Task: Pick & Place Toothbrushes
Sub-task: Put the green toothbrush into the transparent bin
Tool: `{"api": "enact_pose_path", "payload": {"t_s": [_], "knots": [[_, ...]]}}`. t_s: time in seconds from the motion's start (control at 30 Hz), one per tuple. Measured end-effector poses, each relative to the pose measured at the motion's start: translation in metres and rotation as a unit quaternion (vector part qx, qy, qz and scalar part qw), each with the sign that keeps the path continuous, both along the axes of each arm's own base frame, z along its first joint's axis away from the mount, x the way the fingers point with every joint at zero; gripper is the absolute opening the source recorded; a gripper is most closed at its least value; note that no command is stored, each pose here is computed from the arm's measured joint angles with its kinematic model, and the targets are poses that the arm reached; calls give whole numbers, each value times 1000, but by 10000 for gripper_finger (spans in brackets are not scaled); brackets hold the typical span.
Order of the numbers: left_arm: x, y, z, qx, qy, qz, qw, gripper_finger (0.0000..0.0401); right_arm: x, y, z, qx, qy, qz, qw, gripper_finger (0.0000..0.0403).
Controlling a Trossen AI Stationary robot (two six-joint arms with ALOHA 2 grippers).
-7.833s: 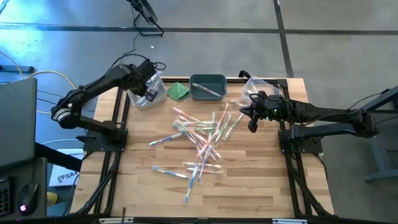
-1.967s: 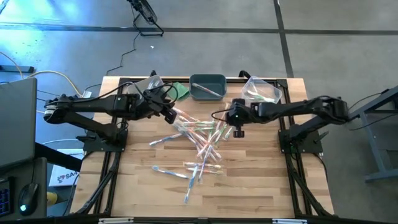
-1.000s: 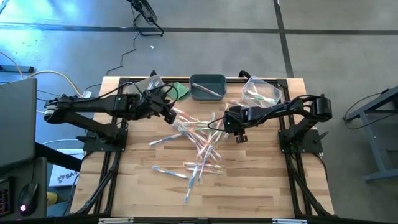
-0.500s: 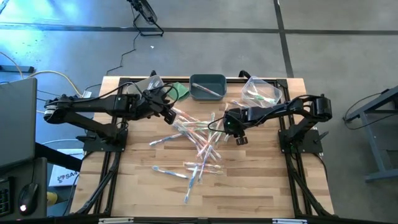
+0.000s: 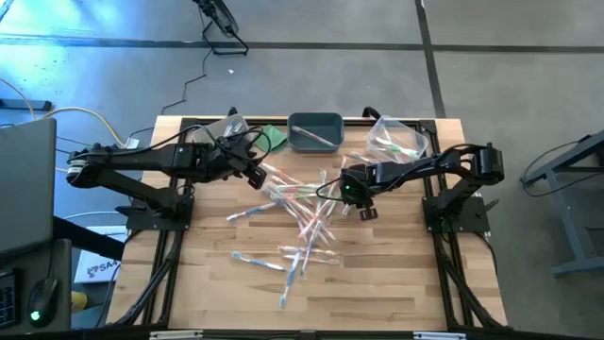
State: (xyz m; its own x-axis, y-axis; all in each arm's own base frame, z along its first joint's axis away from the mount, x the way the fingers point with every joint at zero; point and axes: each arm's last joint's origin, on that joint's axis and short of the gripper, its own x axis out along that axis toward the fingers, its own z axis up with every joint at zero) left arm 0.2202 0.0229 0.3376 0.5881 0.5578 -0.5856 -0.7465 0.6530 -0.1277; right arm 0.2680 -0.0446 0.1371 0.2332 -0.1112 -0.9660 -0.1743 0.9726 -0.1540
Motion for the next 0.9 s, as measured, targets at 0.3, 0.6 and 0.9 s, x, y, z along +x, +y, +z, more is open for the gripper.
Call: {"api": "enact_pose_path", "payload": {"t_s": [0.3,0.6,0.9], "knots": [[0,0,0,0,0,0,1000,113,0,2,0,51,-11,-50,997,32],[0,0,0,0,-2,1,1000,113,1,2,0,68,-17,-108,992,29],[0,0,0,-7,-9,7,1000,113,2,2,1,68,-24,-107,992,24]]}}
